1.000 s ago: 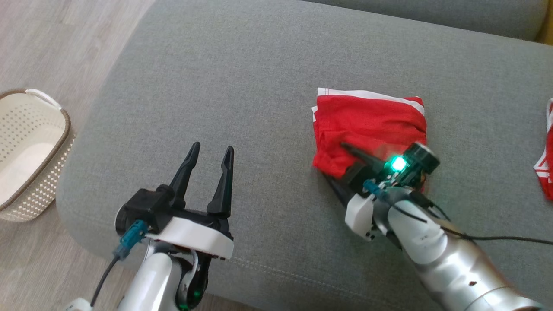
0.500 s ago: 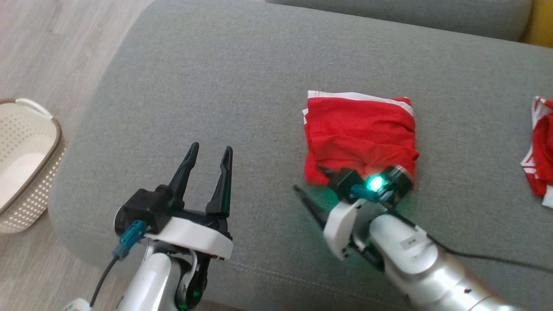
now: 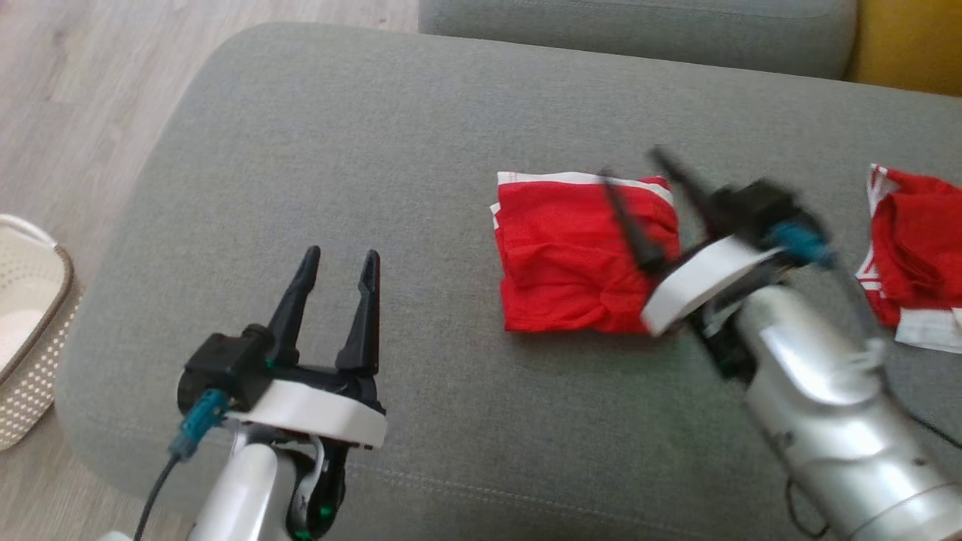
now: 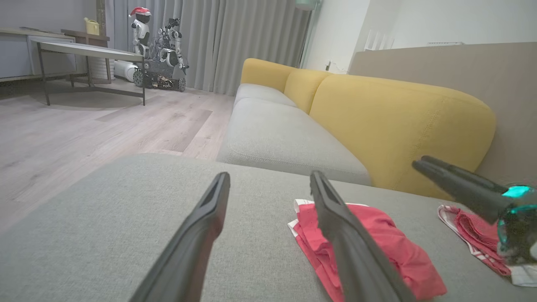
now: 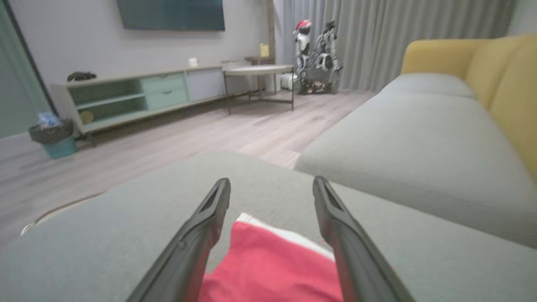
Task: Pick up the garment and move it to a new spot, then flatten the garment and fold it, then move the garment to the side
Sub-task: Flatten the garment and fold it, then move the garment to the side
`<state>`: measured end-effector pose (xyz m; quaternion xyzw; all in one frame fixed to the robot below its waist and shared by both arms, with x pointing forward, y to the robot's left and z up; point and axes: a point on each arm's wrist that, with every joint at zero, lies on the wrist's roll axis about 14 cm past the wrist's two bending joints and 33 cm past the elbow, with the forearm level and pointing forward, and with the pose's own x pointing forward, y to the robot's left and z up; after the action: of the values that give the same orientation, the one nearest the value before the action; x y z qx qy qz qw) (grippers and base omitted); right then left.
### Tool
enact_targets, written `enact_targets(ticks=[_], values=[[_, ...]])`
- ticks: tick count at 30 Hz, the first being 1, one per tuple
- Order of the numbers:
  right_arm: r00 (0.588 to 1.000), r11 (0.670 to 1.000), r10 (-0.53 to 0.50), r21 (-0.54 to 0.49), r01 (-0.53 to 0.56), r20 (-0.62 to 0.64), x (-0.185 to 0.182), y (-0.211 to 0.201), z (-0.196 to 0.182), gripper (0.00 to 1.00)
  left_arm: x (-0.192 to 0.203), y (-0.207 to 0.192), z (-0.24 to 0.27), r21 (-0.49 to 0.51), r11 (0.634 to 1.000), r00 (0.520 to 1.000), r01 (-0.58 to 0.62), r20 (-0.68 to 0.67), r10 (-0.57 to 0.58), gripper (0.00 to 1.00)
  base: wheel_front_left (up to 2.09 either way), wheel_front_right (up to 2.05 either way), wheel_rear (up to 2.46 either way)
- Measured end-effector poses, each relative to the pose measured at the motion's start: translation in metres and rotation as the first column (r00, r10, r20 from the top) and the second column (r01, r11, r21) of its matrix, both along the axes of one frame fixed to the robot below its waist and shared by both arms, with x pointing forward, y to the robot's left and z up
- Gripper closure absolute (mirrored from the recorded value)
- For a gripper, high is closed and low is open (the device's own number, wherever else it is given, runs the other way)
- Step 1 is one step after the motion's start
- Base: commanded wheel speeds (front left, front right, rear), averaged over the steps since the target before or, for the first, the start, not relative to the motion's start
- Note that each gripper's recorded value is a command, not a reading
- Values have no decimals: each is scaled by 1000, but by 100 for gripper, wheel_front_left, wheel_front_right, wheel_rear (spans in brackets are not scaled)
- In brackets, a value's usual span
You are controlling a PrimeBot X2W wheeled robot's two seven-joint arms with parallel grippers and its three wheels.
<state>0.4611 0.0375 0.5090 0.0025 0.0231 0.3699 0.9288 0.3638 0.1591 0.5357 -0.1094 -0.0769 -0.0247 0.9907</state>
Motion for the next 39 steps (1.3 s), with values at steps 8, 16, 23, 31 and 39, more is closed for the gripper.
enact_targets(ticks=[8, 16, 23, 31, 39], values=[[964, 968, -244, 76, 237, 101, 29, -79, 31, 0, 5, -1, 17, -34, 999, 999, 1, 50, 1, 0, 0, 0, 0], [941, 947, -322, 37, 320, 101, 21, -108, 11, 0, 11, 1, 18, -57, 998, 999, -7, 52, 10, 0, 0, 0, 0], [939, 942, -335, 20, 334, 75, 20, -107, 6, 0, 11, 0, 14, -57, 998, 999, -5, 42, 8, 0, 0, 0, 0], [940, 940, -342, -4, 342, 4, 19, -106, -20, 0, 12, 2, 6, -55, 998, 1000, -9, 18, 10, 0, 0, 0, 0], [924, 941, -337, -79, 328, -178, 13, -98, -69, 0, 11, 4, -1, -50, 999, 1000, -10, -4, 10, 0, 0, 0, 0]])
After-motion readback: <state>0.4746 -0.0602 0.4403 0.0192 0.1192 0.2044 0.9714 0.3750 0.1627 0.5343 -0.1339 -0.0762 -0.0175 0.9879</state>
